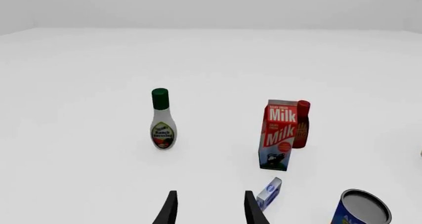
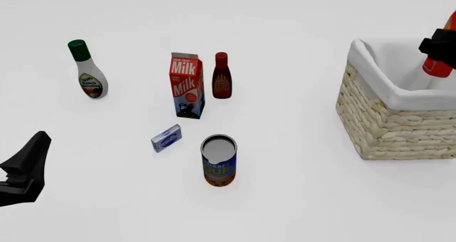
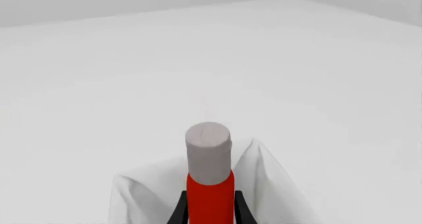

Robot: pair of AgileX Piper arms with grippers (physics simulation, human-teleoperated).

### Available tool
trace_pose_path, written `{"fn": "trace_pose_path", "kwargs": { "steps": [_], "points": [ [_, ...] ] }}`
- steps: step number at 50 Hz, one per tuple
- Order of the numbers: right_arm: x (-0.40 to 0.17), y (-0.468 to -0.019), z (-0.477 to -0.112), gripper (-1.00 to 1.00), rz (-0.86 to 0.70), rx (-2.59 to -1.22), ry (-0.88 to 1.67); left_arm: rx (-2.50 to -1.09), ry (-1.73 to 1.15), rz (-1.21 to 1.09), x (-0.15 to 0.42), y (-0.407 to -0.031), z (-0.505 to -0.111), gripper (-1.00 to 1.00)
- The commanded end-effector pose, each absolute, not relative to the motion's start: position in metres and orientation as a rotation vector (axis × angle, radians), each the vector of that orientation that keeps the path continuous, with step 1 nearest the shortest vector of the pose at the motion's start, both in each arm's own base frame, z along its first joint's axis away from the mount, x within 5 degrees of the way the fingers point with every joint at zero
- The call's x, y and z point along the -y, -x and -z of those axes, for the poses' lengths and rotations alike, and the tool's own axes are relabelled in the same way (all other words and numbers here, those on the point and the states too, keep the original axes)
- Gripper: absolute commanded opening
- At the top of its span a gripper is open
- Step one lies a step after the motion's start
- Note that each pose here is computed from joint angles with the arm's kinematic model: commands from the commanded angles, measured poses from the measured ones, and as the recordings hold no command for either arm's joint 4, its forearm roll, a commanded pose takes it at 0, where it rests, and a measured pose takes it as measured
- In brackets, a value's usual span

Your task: Pick the ketchup and place it in the basket.

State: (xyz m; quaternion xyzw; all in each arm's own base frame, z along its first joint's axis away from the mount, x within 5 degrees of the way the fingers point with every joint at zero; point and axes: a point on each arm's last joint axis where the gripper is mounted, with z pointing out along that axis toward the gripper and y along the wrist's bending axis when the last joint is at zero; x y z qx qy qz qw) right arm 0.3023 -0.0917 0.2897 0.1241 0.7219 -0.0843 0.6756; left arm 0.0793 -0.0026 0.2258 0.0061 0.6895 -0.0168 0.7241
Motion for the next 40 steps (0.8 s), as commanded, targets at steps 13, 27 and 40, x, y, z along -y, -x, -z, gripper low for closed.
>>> {"fn": "trace_pose_path", "kwargs": {
  "steps": [13,27,40],
  "points": [
    [0.098,-0.314,-0.274,-1.00,0.194,-1.658,-0.292,-1.522,-0.009,0.037,0.002,-0.080,-0.226,1.00],
    [0.101,-0.322,-0.266,-1.00,0.201,-1.681,-0.287,-1.522,-0.004,0.041,0.002,-0.081,-0.226,1.00],
    [0.105,-0.327,-0.257,-1.00,0.208,-1.704,-0.292,-1.520,0.001,0.041,0.002,-0.080,-0.226,1.00]
  ]
}}
